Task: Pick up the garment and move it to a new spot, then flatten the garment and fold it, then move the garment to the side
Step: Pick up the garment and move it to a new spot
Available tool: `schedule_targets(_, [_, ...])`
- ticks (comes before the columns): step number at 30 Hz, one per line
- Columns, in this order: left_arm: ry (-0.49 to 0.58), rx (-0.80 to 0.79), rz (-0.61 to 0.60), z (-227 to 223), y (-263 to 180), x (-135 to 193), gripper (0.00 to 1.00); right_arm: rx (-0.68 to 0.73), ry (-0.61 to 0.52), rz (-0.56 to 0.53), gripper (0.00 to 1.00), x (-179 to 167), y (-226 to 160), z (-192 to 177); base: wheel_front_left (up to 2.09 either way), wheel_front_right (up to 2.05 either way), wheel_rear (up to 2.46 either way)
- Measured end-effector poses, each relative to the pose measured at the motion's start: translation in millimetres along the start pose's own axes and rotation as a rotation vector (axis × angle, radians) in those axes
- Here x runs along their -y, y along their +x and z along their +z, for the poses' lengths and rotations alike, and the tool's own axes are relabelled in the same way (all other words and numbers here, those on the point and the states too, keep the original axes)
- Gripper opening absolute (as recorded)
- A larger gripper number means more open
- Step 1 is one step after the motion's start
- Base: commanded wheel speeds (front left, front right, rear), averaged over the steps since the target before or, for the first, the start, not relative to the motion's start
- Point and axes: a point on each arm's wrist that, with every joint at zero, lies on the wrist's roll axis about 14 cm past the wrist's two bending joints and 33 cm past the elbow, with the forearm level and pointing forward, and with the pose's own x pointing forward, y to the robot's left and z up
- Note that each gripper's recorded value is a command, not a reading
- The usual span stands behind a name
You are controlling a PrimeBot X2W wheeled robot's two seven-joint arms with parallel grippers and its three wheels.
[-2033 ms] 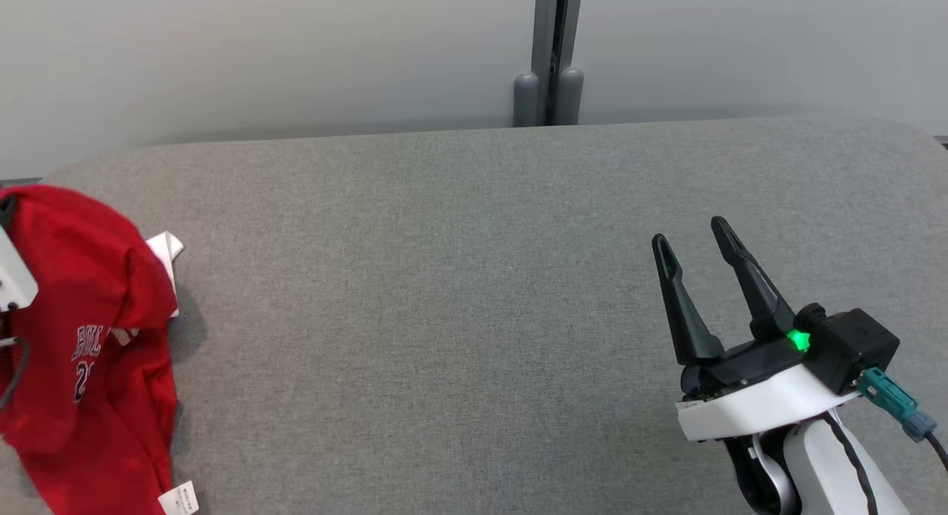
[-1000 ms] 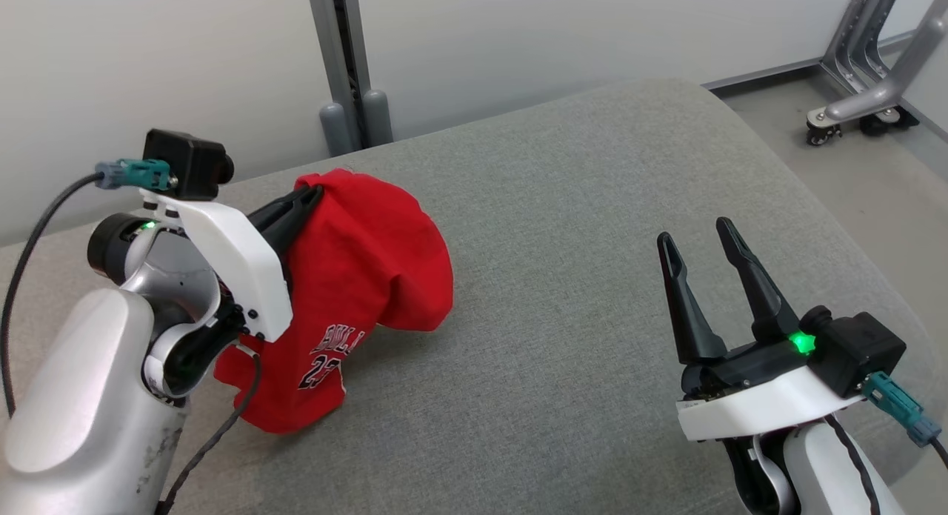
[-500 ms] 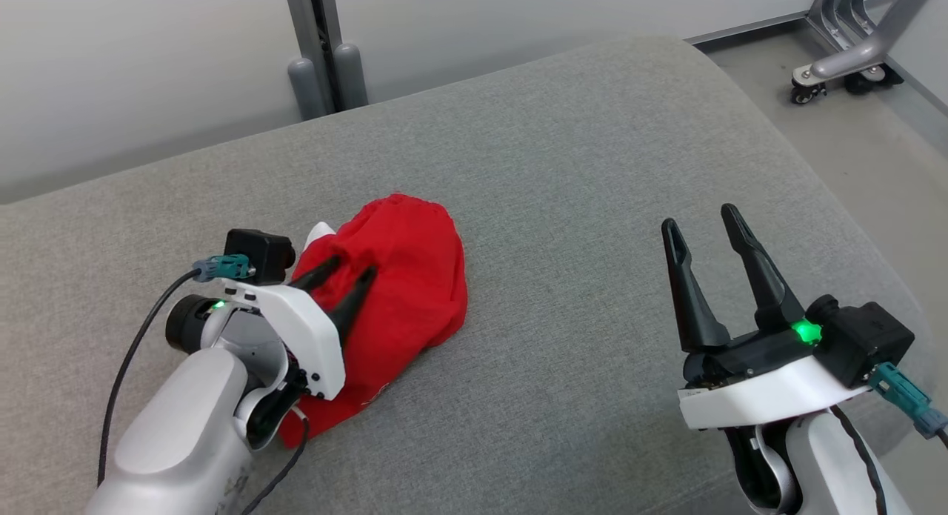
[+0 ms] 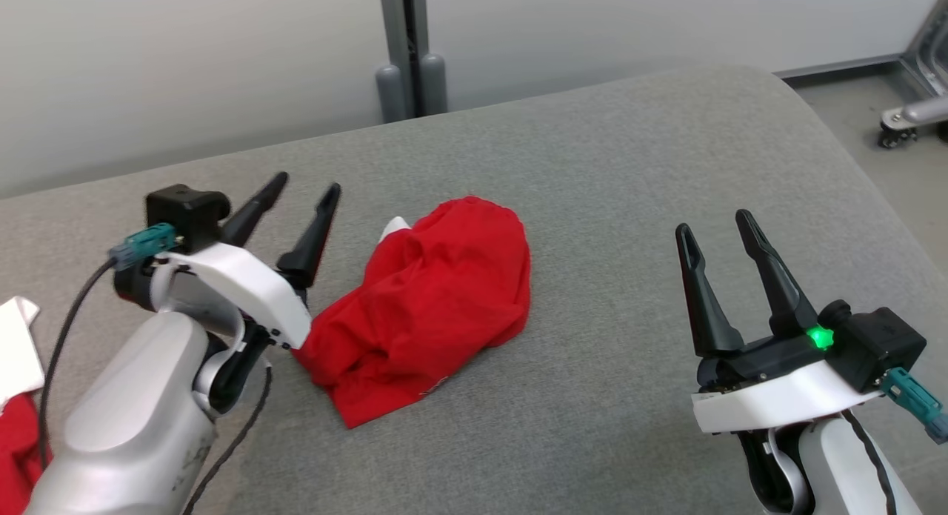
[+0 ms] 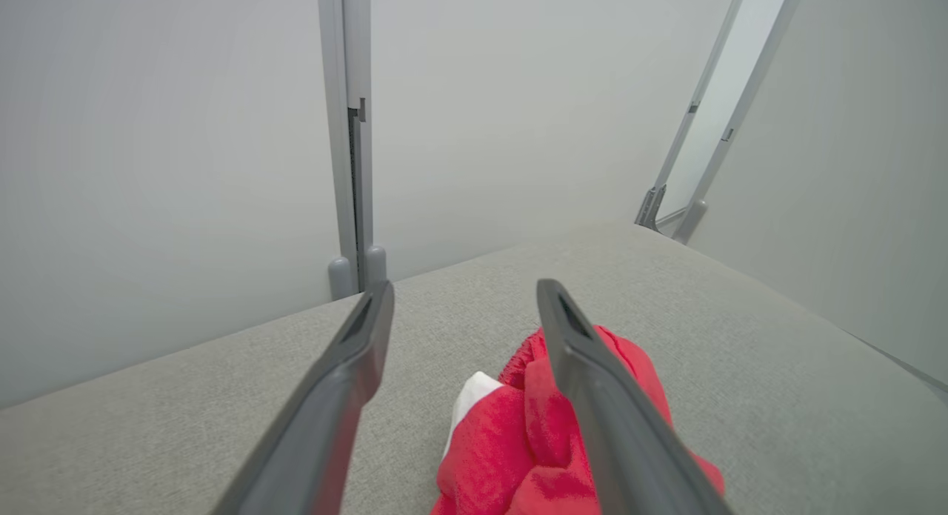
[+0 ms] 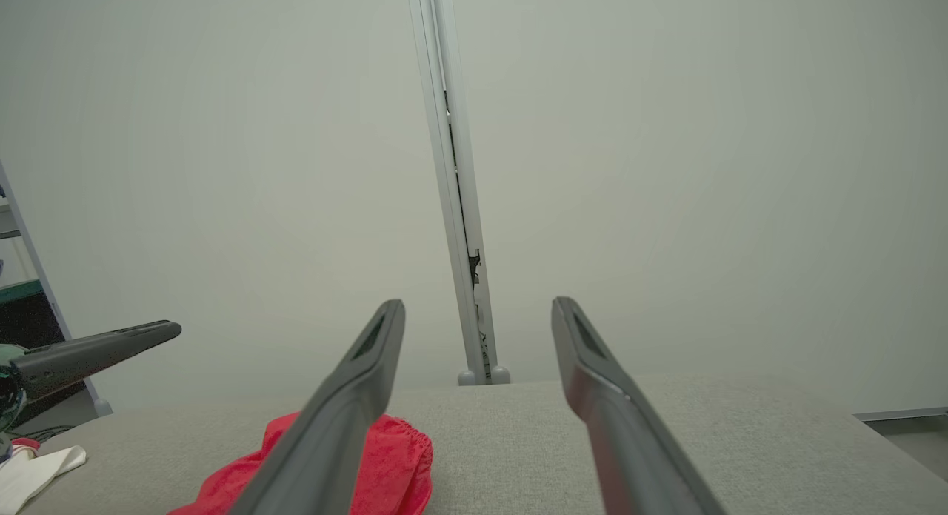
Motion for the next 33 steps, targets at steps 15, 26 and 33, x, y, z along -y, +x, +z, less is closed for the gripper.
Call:
schedule_targets(15, [-0.015, 0.293, 0.439, 37.1, -114.4, -82.2, 1.00, -0.018, 0.017, 0.050, 1.00, -12.5, 3.8, -8.6, 0.00, 0.00, 0.00])
schedule_targets(26, [-0.037, 0.348, 0.588, 18.0, -167.9, -71.2, 1.00, -0.050, 0.029, 0.035, 1.00, -9.8, -2.1, -19.8, 0.00, 0.00, 0.00])
schedule_targets(33, [-0.063, 0.322, 0.600, -2.8, -174.6, -60.3, 1.00, -0.059, 0.033, 0.033, 1.00, -9.7, -5.1, -22.5, 0.00, 0.00, 0.00])
